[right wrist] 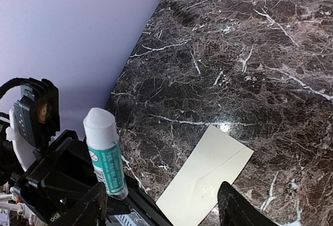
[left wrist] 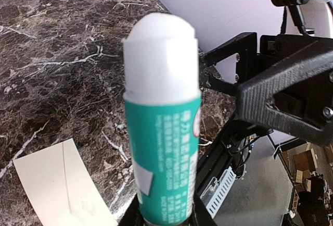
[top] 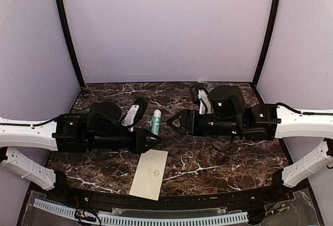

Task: Place the letter into the envelope and seal it
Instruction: Screw the solid glue.

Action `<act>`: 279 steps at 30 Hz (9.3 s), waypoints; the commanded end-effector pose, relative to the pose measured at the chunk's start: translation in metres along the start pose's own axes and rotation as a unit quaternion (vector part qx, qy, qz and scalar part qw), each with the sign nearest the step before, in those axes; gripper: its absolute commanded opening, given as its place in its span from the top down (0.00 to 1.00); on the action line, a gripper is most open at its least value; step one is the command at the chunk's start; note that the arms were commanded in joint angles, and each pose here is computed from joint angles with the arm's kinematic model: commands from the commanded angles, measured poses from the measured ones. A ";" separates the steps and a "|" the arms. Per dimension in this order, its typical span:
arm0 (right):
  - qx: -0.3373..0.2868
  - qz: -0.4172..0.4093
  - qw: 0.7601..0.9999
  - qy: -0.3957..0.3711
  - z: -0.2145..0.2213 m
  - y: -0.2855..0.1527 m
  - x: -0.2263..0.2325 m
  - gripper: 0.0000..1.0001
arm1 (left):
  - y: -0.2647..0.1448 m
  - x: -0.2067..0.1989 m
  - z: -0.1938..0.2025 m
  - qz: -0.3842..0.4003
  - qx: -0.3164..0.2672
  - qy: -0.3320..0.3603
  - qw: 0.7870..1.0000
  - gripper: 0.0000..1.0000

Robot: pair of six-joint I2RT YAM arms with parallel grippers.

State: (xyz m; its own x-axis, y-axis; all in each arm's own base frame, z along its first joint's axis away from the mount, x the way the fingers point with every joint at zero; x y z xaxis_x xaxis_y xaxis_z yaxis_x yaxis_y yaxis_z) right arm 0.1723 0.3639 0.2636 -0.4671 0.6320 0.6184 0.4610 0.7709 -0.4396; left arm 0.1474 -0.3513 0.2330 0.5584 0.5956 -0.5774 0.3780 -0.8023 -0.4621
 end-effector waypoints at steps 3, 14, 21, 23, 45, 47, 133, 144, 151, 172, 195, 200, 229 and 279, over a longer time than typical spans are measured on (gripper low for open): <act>-0.003 -0.020 1.000 0.017 -0.007 0.020 0.030 0.31 | 0.004 0.002 -0.003 -0.019 -0.003 -0.002 1.000 1.00; 0.036 -0.033 0.999 0.014 0.006 0.055 0.046 0.54 | 0.011 0.000 0.005 -0.010 0.014 0.003 1.000 1.00; 0.030 -0.042 0.998 0.025 0.005 0.055 0.048 0.95 | 0.009 -0.001 0.005 -0.009 0.015 0.010 1.000 1.00; 0.022 -0.058 0.998 0.023 0.001 0.049 0.050 1.00 | 0.005 -0.005 0.004 0.006 0.012 0.011 1.000 1.00; 0.029 -0.479 0.862 -0.166 0.009 -0.086 0.156 1.00 | -0.084 -0.146 0.000 0.405 0.067 0.093 0.907 1.00; 0.037 -0.494 0.852 -0.170 0.012 -0.090 0.158 1.00 | -0.088 -0.148 -0.002 0.413 0.062 0.097 0.904 1.00; 0.034 -0.421 0.895 -0.142 0.011 -0.057 0.144 1.00 | -0.079 -0.125 0.004 0.362 0.052 0.074 0.928 1.00; 0.077 -0.529 0.828 -0.167 0.031 -0.095 0.160 1.00 | -0.106 -0.153 -0.001 0.444 0.059 0.088 0.889 1.00; 0.060 -0.505 0.847 -0.158 0.025 -0.091 0.155 0.83 | -0.098 -0.146 -0.002 0.421 0.055 0.082 0.902 1.00; -0.035 -0.066 0.997 0.025 -0.022 -0.017 0.019 0.37 | -0.061 -0.008 -0.029 0.003 -0.055 0.022 0.998 1.00; 0.013 -0.110 0.994 -0.004 -0.003 0.033 0.084 0.60 | -0.026 -0.005 -0.007 0.001 -0.003 0.015 1.000 1.00; 0.019 -0.085 0.996 -0.009 -0.001 0.045 0.078 0.61 | -0.024 -0.007 -0.003 0.009 0.004 0.016 1.000 1.00; 0.027 -0.456 0.876 -0.155 0.004 -0.066 0.150 1.00 | -0.086 -0.124 0.008 0.368 0.060 0.070 0.925 1.00; 0.035 -0.158 0.986 0.033 -0.002 0.005 0.056 0.31 | -0.026 -0.018 0.006 0.053 0.022 0.033 0.998 1.00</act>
State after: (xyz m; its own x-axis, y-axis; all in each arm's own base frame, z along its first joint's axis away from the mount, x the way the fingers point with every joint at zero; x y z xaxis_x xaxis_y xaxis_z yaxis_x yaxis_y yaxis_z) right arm 0.1378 0.3956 0.3052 -0.6213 0.2975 0.7249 0.1811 0.9546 -0.2365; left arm 0.0977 -0.3510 0.2555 0.6757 0.3576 -0.6447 0.1279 -0.9181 -0.3752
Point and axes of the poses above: each gripper's point midway between its finger pads, its own y axis out along the fingers, its own x axis along the line the jaws close on, z = x × y, the point moved 1 cm from there along -y, back along the fingers, and after that the axes turned 1 degree about -y, right-handed, at the moved point
